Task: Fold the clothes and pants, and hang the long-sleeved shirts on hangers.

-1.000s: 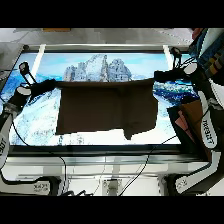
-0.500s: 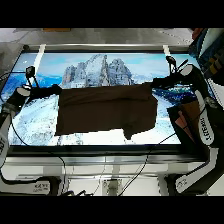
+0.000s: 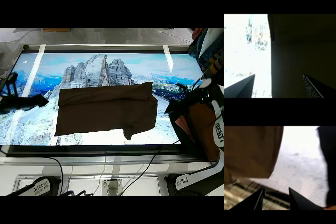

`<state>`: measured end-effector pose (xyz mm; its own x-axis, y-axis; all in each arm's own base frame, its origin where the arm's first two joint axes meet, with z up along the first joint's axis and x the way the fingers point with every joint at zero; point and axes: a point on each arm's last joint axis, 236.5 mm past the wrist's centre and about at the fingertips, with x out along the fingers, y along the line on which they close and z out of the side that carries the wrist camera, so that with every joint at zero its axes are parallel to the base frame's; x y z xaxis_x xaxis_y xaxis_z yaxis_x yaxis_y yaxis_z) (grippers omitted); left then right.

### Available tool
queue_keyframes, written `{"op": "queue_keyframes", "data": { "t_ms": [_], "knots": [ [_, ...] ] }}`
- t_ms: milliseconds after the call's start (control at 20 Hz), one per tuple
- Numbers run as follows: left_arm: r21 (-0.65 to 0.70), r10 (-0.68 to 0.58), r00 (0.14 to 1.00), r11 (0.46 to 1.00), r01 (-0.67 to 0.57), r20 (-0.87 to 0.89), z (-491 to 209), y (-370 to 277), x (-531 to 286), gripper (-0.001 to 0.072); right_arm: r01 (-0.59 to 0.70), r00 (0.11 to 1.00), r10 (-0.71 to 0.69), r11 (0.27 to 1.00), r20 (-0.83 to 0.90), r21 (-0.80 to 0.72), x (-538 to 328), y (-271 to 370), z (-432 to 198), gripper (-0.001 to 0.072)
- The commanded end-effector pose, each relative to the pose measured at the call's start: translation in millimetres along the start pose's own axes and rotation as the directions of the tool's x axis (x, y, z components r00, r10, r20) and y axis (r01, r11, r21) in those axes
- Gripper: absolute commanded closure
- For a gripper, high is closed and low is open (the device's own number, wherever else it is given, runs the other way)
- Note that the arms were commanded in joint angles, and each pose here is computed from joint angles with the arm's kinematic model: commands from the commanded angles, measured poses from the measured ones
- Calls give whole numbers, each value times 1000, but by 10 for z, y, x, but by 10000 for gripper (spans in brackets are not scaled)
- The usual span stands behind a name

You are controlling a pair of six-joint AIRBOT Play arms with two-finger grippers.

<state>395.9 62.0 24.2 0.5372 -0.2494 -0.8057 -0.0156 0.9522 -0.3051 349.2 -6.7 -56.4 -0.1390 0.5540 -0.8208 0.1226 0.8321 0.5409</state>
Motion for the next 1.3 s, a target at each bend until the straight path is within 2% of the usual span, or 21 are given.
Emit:
{"op": "queue_keyframes", "data": {
  "t_ms": [0,50,200,500,700,750,800,850,1200,1250],
  "knots": [
    [-35,4,998,999,-6,-62,-531,76,-88,3,-206,978,207,978,-32,9,422,245,-376,381],
    [-45,-2,997,999,-2,-82,-672,58,-60,3,-230,973,230,973,-9,-7,542,294,-389,380],
    [-73,-20,991,997,10,-133,-974,18,25,3,-196,980,197,980,38,-20,831,250,-378,375],
    [-82,-22,989,997,11,-145,-1042,21,58,3,-92,993,104,976,51,-199,1326,396,-356,375],
    [-82,-22,989,997,11,-145,-1043,21,58,4,-118,982,156,949,109,-291,1394,698,-193,407],
    [-82,-23,989,997,11,-146,-1044,20,58,4,-120,981,159,948,111,-296,1379,721,-182,464],
    [-82,-24,989,997,12,-147,-1048,18,57,4,-115,981,157,944,115,-308,1342,738,-181,626],
    [-83,-28,988,996,16,-154,-1064,8,54,4,-100,981,149,939,127,-329,1282,760,-180,700],
    [-143,-96,955,988,58,-281,-1621,-117,180,7,-7,953,136,903,270,-429,697,1135,-182,700],
    [-155,-97,952,986,53,-291,-1714,-112,217,56,-1,952,136,899,276,-438,674,1163,-189,700]
  ]
}}
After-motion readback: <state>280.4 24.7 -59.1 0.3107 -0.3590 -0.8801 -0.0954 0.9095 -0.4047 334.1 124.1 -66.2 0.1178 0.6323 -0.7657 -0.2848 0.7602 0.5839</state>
